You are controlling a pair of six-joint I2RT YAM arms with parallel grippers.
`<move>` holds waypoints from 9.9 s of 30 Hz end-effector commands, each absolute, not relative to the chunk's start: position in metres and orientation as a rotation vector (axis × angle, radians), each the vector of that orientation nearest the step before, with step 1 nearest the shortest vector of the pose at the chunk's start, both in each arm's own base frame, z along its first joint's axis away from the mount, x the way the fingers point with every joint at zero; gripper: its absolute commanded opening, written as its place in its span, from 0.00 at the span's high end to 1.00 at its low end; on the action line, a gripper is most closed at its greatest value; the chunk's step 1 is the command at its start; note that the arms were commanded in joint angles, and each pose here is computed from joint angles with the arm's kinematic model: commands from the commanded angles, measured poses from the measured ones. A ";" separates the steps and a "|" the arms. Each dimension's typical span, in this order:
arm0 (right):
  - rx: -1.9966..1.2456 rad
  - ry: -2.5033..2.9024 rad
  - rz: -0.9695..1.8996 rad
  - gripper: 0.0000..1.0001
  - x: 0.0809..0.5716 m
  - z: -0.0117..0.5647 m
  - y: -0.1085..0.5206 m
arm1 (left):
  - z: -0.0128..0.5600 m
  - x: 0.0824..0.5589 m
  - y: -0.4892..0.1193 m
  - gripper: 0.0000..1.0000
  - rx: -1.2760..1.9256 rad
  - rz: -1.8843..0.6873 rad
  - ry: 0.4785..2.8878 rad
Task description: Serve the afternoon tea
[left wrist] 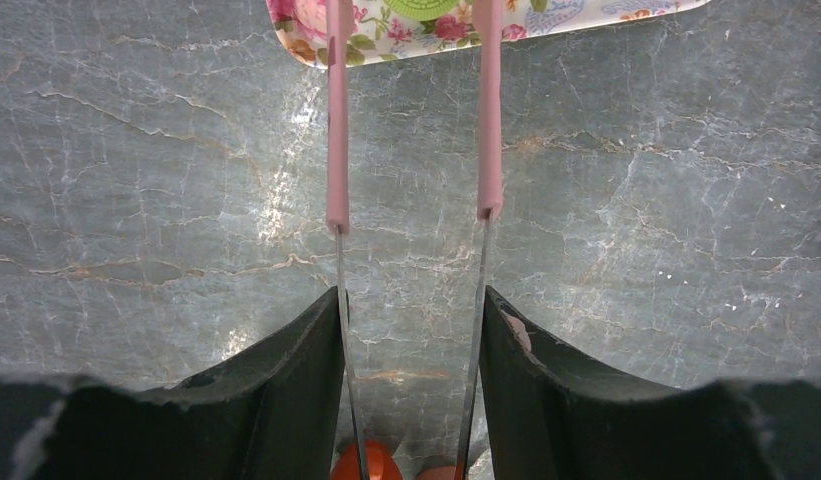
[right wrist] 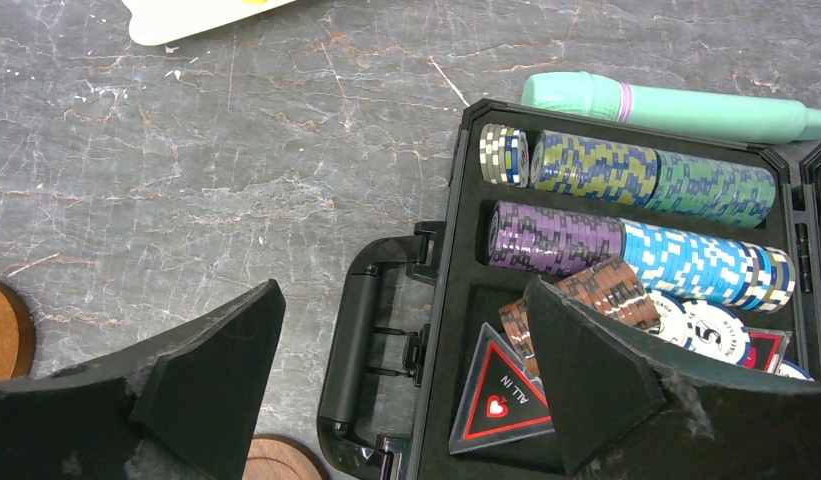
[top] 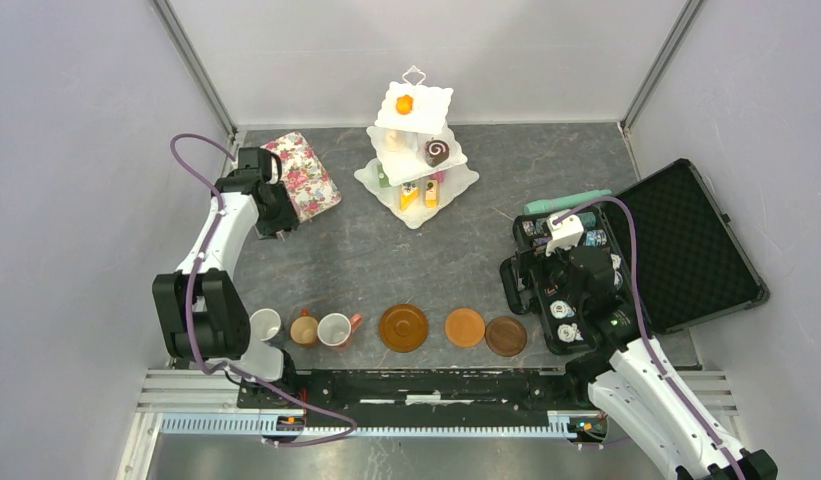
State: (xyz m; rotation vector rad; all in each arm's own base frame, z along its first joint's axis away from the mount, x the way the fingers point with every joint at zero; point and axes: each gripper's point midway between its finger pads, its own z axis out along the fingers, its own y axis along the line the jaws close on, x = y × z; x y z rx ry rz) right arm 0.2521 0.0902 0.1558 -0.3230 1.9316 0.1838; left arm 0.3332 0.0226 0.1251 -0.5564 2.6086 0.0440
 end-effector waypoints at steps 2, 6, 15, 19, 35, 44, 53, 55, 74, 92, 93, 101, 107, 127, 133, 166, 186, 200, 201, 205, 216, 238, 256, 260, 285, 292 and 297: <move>-0.317 1.917 0.192 0.02 0.254 0.158 0.092 | 0.119 0.344 0.024 0.45 -0.584 0.017 2.581; -0.317 1.916 0.194 0.02 0.254 0.158 0.093 | 0.117 0.343 0.024 0.45 -0.578 0.019 2.587; -0.318 1.913 0.194 0.02 0.254 0.159 0.093 | 0.115 0.343 0.024 0.61 -0.560 0.021 2.596; -0.317 1.913 0.195 0.02 0.254 0.159 0.093 | 0.122 0.344 0.024 0.69 -0.552 0.018 2.577; -0.318 1.914 0.193 0.02 0.254 0.159 0.093 | 0.203 0.345 -0.009 0.79 -0.417 -0.104 2.440; -0.316 1.913 0.185 0.02 0.254 0.160 0.092 | 0.299 0.341 -0.083 0.79 -0.172 -0.238 2.276; -0.312 1.917 0.180 0.02 0.254 0.164 0.091 | 0.386 0.322 -0.166 0.77 0.062 -0.483 2.082; -0.308 1.916 0.176 0.02 0.254 0.166 0.090 | 0.393 0.322 -0.185 0.77 0.105 -0.534 2.063; -0.285 1.933 0.168 0.02 0.251 0.152 0.087 | 0.374 0.374 -0.262 0.77 0.228 -0.501 2.081; -0.292 1.941 0.174 0.02 0.251 0.150 0.088 | 0.366 0.380 -0.257 0.53 0.235 -0.442 2.091; -0.292 1.940 0.174 0.02 0.251 0.150 0.088 | 0.365 0.380 -0.258 0.51 0.237 -0.441 2.092; -0.293 1.940 0.176 0.02 0.251 0.150 0.088 | 0.376 0.377 -0.253 0.46 0.251 -0.427 2.076; -0.292 1.941 0.175 0.02 0.251 0.150 0.088 | 0.381 0.375 -0.248 0.45 0.252 -0.417 2.067; -0.309 1.940 0.198 0.02 0.250 0.149 0.093 | 0.348 0.314 -0.101 0.46 0.002 -0.102 2.114; -0.311 1.937 0.202 0.02 0.250 0.150 0.093 | 0.279 0.314 -0.016 0.46 -0.326 0.054 2.228; -0.308 1.944 0.190 0.02 0.250 0.148 0.092 | 0.140 0.361 0.050 0.46 -0.733 0.065 2.467; -0.304 1.944 0.189 0.02 0.251 0.148 0.092 | 0.109 0.365 0.053 0.47 -0.750 0.012 2.530; -0.308 1.946 0.192 0.02 0.250 0.147 0.093 | 0.155 0.356 0.070 0.49 -0.729 0.128 2.379; -0.309 1.947 0.192 0.02 0.250 0.147 0.093 | 0.155 0.357 0.068 0.48 -0.722 0.111 2.381; -0.309 1.948 0.192 0.02 0.251 0.147 0.093 | 0.145 0.362 0.060 0.48 -0.712 0.054 2.413; -0.309 1.949 0.191 0.02 0.251 0.147 0.093 | 0.120 0.360 0.049 0.47 -0.712 -0.005 2.495; -0.309 1.940 0.196 0.02 0.250 0.149 0.093 | 0.121 0.358 0.045 0.67 -0.695 -0.032 2.503; -0.311 1.947 0.194 0.02 0.250 0.147 0.094 | 0.269 0.354 -0.036 0.80 -0.391 -0.284 2.255; -0.309 1.947 0.190 0.02 0.250 0.148 0.093 | 0.333 0.348 -0.089 0.77 -0.202 -0.400 2.130; -0.302 1.944 0.176 0.02 0.250 0.149 0.091 | 0.397 0.379 -0.303 0.76 0.261 -0.501 1.962; -0.300 1.947 0.170 0.02 0.250 0.148 0.090 | 0.383 0.410 -0.303 0.74 0.192 -0.353 1.982; -0.302 1.951 0.172 0.02 0.250 0.147 0.091 | 0.373 0.425 -0.303 0.72 0.188 -0.279 1.980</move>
